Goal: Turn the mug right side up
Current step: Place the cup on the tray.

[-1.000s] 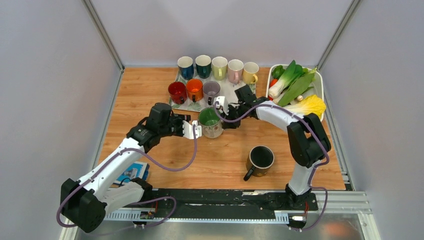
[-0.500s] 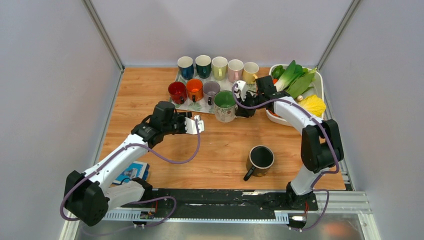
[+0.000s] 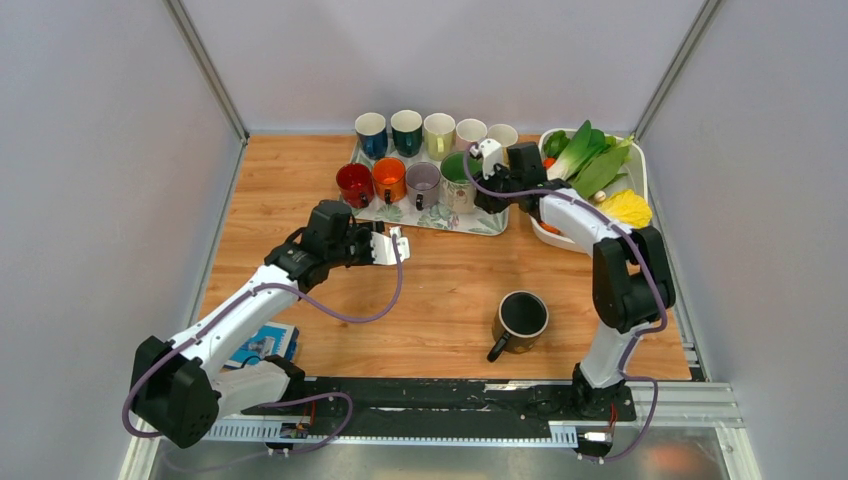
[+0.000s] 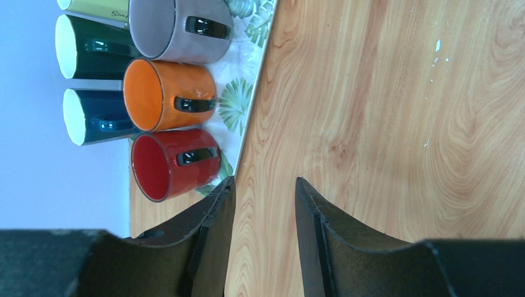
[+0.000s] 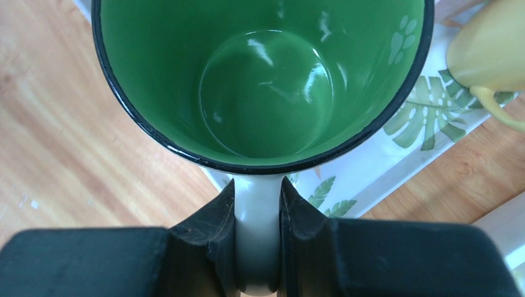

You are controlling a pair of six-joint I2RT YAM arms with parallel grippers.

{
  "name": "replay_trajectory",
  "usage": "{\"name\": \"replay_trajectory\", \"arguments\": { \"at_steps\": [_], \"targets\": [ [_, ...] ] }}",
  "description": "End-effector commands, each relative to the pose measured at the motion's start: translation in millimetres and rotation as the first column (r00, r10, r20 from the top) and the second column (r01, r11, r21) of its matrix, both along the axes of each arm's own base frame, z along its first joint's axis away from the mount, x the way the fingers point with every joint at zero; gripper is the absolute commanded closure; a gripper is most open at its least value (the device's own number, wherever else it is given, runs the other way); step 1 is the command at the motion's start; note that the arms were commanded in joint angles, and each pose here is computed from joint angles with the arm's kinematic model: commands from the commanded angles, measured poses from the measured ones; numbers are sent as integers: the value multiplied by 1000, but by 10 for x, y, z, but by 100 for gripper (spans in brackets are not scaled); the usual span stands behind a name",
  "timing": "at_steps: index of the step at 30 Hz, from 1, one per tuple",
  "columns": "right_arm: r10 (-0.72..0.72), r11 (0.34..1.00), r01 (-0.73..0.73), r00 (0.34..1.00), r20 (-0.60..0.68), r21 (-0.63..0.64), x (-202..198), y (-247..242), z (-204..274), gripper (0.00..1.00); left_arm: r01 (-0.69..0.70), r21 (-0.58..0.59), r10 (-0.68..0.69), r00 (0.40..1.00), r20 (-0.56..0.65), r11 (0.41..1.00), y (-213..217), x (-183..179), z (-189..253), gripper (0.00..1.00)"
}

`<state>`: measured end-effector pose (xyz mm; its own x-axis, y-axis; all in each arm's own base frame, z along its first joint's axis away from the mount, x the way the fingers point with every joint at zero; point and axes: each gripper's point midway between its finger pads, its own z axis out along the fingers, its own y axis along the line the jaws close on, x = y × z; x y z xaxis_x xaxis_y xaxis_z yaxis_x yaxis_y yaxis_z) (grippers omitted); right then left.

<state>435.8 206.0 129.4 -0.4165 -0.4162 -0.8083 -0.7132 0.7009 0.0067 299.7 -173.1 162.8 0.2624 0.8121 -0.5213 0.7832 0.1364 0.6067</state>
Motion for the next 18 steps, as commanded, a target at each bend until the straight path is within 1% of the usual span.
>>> {"name": "replay_trajectory", "arguments": {
  "at_steps": [1,7,11,13,18],
  "targets": [
    [-194,973,165,963,186,160,535,201,689,100,-15,-41,17,999,43,999,-24,46,194,52],
    [-329,938,309,936,126,156,533,225,431,100,-36,-62,38,999,39,997,2,8,194,52],
    [-358,929,342,928,109,140,507,288,266,100,-33,-62,35,999,31,998,4,-21,182,52],
    [-418,904,401,902,109,150,560,252,225,100,-30,-57,32,999,33,998,14,-30,176,52],
    [-483,871,470,872,78,142,625,240,45,100,-28,-49,29,999,36,998,29,-41,171,52]
  ]
}}
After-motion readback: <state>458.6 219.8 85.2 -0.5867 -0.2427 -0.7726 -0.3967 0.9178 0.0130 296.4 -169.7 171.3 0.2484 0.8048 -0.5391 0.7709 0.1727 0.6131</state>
